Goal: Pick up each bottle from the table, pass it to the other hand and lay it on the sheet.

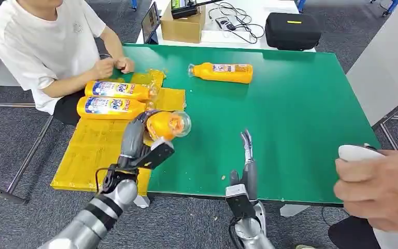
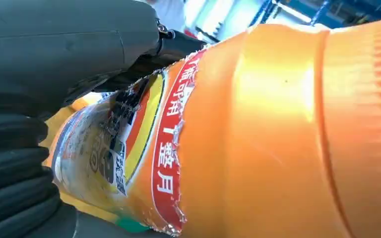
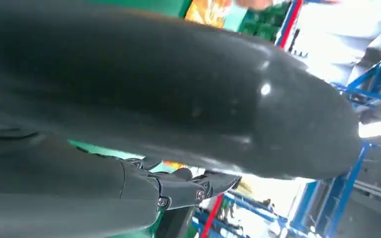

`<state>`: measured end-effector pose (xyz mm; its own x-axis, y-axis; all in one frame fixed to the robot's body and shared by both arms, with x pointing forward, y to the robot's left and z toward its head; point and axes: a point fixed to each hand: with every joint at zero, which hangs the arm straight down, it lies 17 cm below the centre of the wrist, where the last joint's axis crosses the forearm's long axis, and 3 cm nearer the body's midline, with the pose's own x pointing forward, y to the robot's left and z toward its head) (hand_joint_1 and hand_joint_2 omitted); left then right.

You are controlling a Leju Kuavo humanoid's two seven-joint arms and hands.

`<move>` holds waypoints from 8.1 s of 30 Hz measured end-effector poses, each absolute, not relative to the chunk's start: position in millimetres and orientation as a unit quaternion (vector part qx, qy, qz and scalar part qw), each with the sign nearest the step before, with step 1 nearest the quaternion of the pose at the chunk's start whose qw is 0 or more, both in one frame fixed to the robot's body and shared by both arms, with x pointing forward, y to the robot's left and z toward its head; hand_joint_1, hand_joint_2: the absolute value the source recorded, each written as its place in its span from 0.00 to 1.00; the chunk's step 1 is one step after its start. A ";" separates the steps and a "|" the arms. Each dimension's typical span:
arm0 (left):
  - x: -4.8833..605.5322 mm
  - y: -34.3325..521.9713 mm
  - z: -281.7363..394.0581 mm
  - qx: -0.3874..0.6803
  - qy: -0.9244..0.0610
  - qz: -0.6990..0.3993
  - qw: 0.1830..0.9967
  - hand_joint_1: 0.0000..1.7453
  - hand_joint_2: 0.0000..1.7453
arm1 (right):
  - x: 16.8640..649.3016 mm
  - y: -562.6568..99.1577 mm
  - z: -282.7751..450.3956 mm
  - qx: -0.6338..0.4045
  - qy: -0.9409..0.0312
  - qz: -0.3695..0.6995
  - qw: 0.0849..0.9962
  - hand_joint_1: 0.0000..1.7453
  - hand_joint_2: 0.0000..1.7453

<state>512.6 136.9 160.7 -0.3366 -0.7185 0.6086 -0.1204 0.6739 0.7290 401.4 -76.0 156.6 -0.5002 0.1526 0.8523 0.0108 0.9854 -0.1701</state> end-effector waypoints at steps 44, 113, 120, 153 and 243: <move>552.5 167.9 31.7 0.274 -0.533 -0.524 0.605 0.00 1.00 | 371.4 -2.8 95.4 0.095 -0.807 0.148 0.564 0.00 0.00; 424.7 177.5 293.1 0.001 -0.897 -0.017 0.442 0.00 1.00 | 523.8 -168.9 51.9 -0.439 -0.569 0.542 0.435 0.00 1.00; 428.7 177.4 292.6 0.000 -0.898 -0.010 0.441 0.00 1.00 | 523.2 -167.4 13.0 -0.384 -0.519 0.585 0.490 0.00 1.00; 438.3 153.1 282.1 -0.010 -0.892 -0.043 0.449 0.00 1.00 | 508.5 -166.8 -22.0 -0.302 -0.497 0.613 0.535 1.00 1.00; 344.8 36.7 203.4 -0.229 -0.817 0.009 0.530 0.00 1.00 | 378.4 15.0 59.7 0.028 -0.744 0.384 0.546 1.00 1.00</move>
